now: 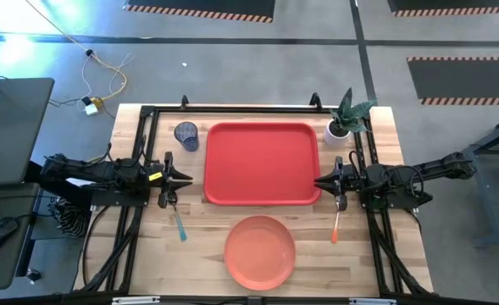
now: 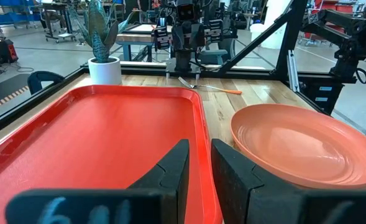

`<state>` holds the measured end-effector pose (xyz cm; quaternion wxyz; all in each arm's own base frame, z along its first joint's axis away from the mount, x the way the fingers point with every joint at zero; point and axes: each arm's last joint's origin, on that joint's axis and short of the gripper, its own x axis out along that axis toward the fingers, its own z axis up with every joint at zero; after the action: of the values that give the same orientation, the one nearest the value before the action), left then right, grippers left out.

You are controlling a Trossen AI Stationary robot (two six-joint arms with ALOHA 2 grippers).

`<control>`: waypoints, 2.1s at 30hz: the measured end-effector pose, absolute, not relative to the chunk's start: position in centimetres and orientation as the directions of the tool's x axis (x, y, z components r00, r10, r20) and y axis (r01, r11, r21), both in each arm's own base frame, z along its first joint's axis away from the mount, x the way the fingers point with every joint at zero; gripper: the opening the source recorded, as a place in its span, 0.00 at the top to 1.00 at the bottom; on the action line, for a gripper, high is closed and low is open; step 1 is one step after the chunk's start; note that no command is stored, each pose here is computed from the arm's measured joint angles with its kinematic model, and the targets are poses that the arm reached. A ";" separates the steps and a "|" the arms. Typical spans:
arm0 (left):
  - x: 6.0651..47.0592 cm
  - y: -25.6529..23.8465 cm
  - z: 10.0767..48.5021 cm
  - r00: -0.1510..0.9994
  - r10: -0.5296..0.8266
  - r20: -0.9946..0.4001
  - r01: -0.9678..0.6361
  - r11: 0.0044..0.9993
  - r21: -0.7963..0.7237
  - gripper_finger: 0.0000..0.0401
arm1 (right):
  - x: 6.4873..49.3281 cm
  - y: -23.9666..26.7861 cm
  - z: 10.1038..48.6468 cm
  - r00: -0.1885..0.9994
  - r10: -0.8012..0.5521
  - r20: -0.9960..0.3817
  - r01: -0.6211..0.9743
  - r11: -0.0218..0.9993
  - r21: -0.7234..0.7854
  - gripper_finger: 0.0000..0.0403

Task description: Pick and place plate/cup/fork/spoon on tray

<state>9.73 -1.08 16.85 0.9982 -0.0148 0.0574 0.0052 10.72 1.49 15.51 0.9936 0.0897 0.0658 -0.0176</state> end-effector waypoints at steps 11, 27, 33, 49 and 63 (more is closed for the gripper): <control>9.7 -1.1 16.9 0.993 0.009 -0.115 -0.012 1.000 -0.029 0.86 | 10.7 1.5 15.5 0.991 -0.023 -0.134 0.046 0.983 0.176 0.86; 9.8 -1.1 17.5 0.999 0.008 -0.052 -0.025 0.939 -0.343 0.86 | 10.7 1.5 15.5 0.991 -0.023 -0.134 0.047 0.983 0.178 0.86; 9.8 -1.1 18.6 0.998 0.012 0.062 0.015 0.907 -0.421 0.86 | 10.7 1.5 15.5 0.991 -0.023 -0.134 0.062 0.953 0.295 0.86; 9.3 -0.8 21.0 0.948 0.102 0.301 0.100 0.802 -0.589 0.86 | 10.8 1.4 16.8 0.998 -0.067 -0.003 0.055 0.791 0.609 0.86; 8.8 -0.2 22.1 0.878 0.266 0.399 0.004 0.828 -0.561 0.86 | 10.7 1.1 18.8 0.984 -0.144 0.101 0.054 0.793 0.606 0.86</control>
<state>8.77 -0.23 22.09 0.9261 -0.2849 -0.2370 0.0709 10.65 1.13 18.83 0.9443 0.3171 -0.0709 -0.0526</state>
